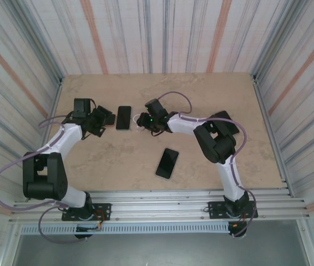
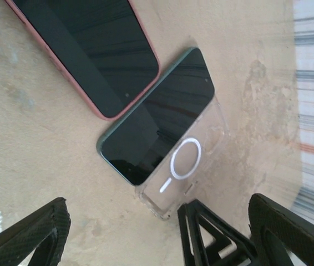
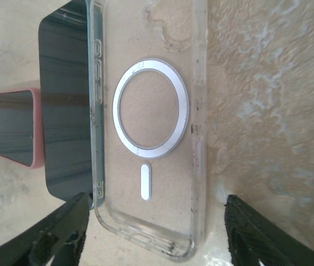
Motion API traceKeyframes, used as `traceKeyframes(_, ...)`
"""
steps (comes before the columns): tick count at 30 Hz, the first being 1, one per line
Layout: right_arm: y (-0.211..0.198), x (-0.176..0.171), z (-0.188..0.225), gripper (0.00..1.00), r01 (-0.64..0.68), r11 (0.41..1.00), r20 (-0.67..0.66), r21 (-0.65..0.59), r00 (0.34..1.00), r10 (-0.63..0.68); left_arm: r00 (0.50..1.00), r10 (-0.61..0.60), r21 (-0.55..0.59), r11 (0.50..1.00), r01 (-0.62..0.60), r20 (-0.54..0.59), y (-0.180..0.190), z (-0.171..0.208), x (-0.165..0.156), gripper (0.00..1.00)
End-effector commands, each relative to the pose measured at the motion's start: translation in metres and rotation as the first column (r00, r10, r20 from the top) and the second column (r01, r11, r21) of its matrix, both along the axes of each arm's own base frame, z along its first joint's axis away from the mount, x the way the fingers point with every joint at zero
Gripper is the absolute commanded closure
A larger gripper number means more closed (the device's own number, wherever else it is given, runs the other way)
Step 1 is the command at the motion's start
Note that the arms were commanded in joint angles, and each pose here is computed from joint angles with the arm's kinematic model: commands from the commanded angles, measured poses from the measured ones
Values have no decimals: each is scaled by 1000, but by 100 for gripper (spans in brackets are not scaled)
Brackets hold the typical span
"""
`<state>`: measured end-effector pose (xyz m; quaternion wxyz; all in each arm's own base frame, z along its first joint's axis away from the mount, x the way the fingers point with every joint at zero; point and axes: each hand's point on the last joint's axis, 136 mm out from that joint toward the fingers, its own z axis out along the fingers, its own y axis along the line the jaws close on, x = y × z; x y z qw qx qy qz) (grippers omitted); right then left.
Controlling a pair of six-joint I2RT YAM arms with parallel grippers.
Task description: Take the phone out of the phone case
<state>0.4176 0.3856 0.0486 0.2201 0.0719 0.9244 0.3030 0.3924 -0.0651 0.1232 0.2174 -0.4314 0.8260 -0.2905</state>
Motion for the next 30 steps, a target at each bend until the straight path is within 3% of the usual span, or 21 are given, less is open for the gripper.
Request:
traceKeyframes(1, -9, 5, 39, 26, -24, 999, 82, -44, 996, 27, 996, 54, 49, 997, -51, -64, 13, -8, 4, 12)
traceKeyframes(9, -20, 4, 76, 19, -87, 992, 159, -89, 982, 101, 966, 187, 102, 980, -170, -181, 27, -26, 21, 11)
traceKeyframes(11, -23, 2, 81, 7, -106, 990, 165, -93, 979, 120, 960, 208, 125, 974, -187, -186, 30, -28, 27, 8)
traceKeyframes(15, -29, -4, 96, 1, -140, 985, 181, -104, 971, 158, 944, 242, 193, 961, -200, -225, 40, -31, 35, 6)
traceKeyframes(30, -71, -13, 137, 1, -155, 984, 198, -84, 966, 169, 862, 330, 275, 933, -234, -385, 56, -63, 50, 4)
